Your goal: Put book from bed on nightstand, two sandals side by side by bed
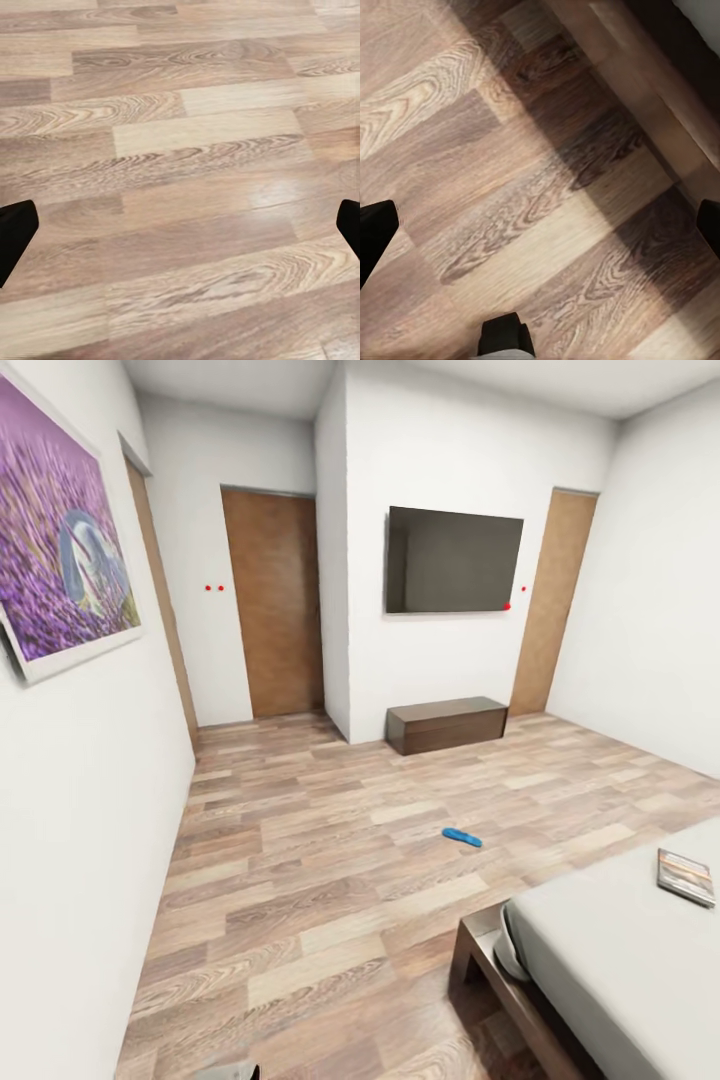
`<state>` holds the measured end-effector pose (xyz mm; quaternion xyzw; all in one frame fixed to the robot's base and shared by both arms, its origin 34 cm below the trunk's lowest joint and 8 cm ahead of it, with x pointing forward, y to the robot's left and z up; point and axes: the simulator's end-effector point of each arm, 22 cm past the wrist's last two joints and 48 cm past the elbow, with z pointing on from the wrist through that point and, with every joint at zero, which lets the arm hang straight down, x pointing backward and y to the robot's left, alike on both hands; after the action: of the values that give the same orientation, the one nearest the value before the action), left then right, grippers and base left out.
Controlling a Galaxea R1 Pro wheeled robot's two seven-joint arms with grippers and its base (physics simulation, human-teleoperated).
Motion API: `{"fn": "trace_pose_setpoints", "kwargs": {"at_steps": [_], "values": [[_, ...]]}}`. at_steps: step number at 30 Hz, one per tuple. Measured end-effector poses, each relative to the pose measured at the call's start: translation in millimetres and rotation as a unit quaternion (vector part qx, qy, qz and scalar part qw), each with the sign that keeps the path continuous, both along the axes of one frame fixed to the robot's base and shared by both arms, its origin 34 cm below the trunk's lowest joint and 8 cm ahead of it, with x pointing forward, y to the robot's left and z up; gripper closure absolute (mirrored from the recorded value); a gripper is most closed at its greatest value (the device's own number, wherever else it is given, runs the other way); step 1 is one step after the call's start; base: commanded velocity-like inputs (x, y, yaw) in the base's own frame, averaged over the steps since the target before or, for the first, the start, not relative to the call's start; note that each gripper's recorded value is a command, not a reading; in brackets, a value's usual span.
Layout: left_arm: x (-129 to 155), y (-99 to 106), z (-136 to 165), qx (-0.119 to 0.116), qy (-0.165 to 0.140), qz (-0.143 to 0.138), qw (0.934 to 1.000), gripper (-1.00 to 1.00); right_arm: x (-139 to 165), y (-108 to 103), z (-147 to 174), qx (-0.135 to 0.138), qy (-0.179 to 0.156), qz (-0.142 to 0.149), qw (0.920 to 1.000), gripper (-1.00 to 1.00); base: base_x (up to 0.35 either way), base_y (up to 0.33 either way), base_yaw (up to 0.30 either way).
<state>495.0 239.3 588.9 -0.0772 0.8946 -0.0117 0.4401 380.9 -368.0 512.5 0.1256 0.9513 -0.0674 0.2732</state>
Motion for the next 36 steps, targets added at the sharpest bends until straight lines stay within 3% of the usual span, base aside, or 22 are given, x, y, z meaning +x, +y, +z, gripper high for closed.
{"fn": "trace_pose_setpoints", "kwargs": {"at_steps": [24, 36], "values": [[-0.2, -1.0, -0.2, -0.001, 0.000, 0.000, 1.0000, -1.00, -4.2, 0.9, -2.7, 0.001, 0.005, 0.000, 1.0000, -1.00, 0.000, 0.000, 0.289], [-0.1, -1.3, -0.1, -0.001, 0.000, 0.000, 1.0000, -1.00, -4.3, -1.9, -2.2, 0.001, 0.005, -0.002, 1.0000, -1.00, 0.011, 0.000, 0.061]]}}
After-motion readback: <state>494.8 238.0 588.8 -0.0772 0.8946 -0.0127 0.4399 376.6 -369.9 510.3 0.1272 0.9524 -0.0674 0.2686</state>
